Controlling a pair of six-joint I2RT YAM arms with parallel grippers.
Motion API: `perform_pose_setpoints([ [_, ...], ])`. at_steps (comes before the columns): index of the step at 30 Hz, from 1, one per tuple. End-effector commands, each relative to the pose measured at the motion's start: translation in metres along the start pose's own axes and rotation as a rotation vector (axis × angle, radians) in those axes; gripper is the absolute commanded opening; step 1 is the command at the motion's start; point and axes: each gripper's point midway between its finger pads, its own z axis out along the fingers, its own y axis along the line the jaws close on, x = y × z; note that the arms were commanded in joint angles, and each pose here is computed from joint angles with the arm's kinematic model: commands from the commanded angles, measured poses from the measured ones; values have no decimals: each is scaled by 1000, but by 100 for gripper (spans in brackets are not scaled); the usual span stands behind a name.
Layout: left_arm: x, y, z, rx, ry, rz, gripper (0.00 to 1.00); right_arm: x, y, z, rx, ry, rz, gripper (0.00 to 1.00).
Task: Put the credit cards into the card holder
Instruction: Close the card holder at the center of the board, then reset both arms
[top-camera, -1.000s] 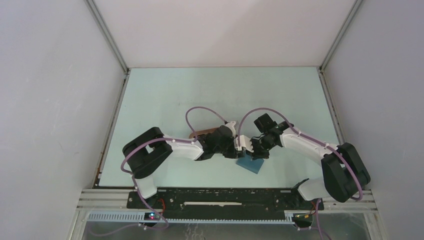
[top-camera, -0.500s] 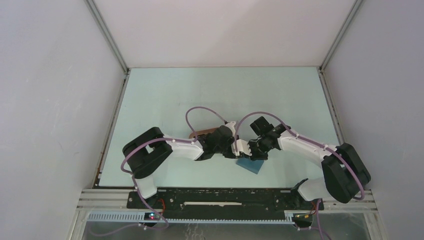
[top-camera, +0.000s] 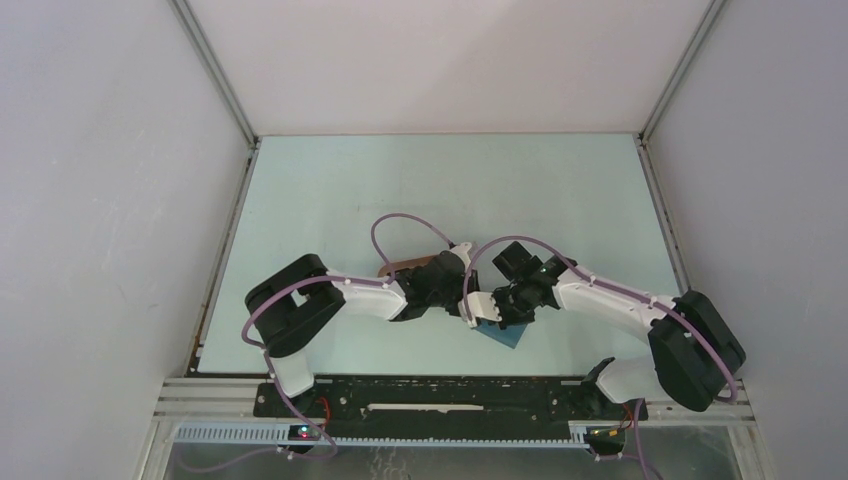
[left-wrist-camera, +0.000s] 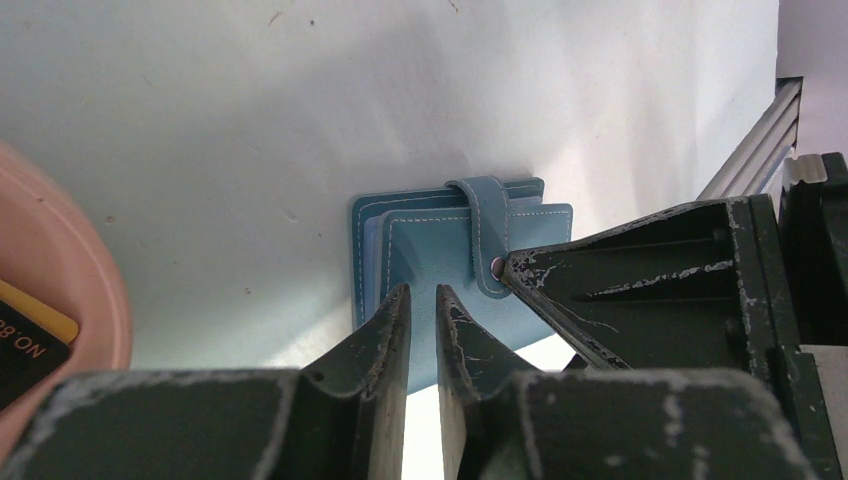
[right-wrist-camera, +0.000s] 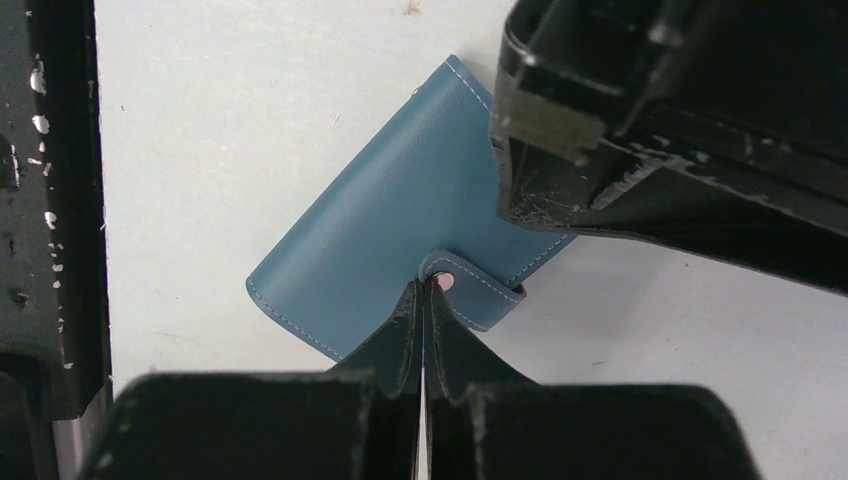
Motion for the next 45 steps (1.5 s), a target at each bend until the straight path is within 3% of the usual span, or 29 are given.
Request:
perform_pose_setpoints([
  [1,-3,0,3,-20,-6,7,20,12,22,8,-69,56,-22,0],
  [18,-5,-3,0,-7,-14,4,21,11,23,16,-81,112,-16,2],
  [22,-11,-4,-7,-11,-39,15,28,-5,17,4,-42,29,39,31],
  [24,-19,-6,-15,-15,-66,26,34,-13,15,-8,-28,-34,61,40],
  [29,-36,-12,-41,-16,-146,78,45,-25,8,-40,13,-166,147,52],
  [34,-51,-25,-79,25,-249,156,47,-33,0,-75,71,-277,209,57],
  [38,-67,-34,-119,43,-359,233,48,-35,-18,-111,186,-360,347,66],
  [43,-89,-39,-179,2,-497,322,64,-25,-33,-158,353,-456,478,79],
  [45,-94,-37,-199,-11,-529,341,75,-22,-36,-176,408,-487,534,95],
])
